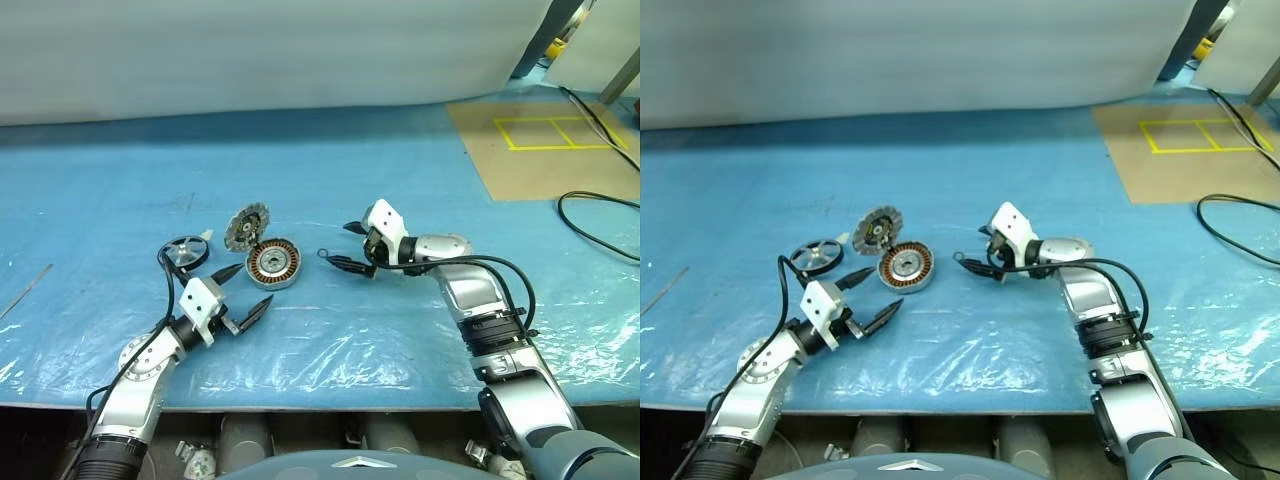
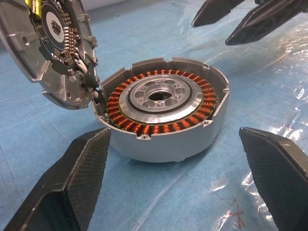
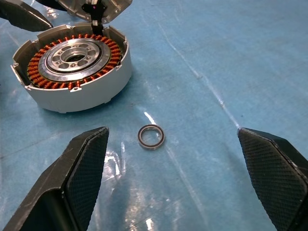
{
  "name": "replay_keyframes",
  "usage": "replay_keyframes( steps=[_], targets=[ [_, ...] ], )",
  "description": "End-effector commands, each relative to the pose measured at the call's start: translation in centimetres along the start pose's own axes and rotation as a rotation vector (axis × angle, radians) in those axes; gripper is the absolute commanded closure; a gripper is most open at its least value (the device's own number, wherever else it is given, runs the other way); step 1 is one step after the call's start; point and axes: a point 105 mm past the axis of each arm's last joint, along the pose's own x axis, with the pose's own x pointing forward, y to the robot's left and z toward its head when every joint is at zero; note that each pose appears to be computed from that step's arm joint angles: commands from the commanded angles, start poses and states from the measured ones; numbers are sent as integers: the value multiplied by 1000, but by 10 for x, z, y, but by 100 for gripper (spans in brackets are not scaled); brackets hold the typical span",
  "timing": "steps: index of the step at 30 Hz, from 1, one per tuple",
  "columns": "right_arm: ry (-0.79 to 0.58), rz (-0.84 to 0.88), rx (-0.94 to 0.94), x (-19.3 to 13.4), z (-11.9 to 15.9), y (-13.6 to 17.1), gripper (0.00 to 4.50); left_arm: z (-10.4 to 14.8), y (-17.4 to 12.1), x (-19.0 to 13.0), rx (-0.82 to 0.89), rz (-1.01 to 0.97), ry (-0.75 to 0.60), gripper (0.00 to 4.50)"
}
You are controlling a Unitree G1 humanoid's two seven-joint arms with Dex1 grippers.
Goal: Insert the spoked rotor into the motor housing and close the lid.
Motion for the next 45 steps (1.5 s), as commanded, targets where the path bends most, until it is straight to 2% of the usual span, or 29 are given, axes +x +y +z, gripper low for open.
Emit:
replay_keyframes(
  steps=[1,9,28,32,40,41,45],
  targets=[
    [-33,-25,-33,4,3,-4,2,14,2,1,23,-3,-45,0],
    [28,-18,-29,14,-25,3,2,21,4,0,26,3,-43,0],
    [35,9,-90,22,-26,10,2,18,2,-2,17,-3,-24,0],
    [42,8,-82,22,-27,10,93,14,2,-3,14,-3,-18,0],
    [50,7,-86,22,-29,10,375,6,2,-6,17,-7,-8,0],
    [51,5,-90,21,-29,9,389,5,2,-6,18,-8,-8,0],
    [28,-11,-97,22,-21,5,389,5,4,-7,21,-3,-11,0]
  ],
)
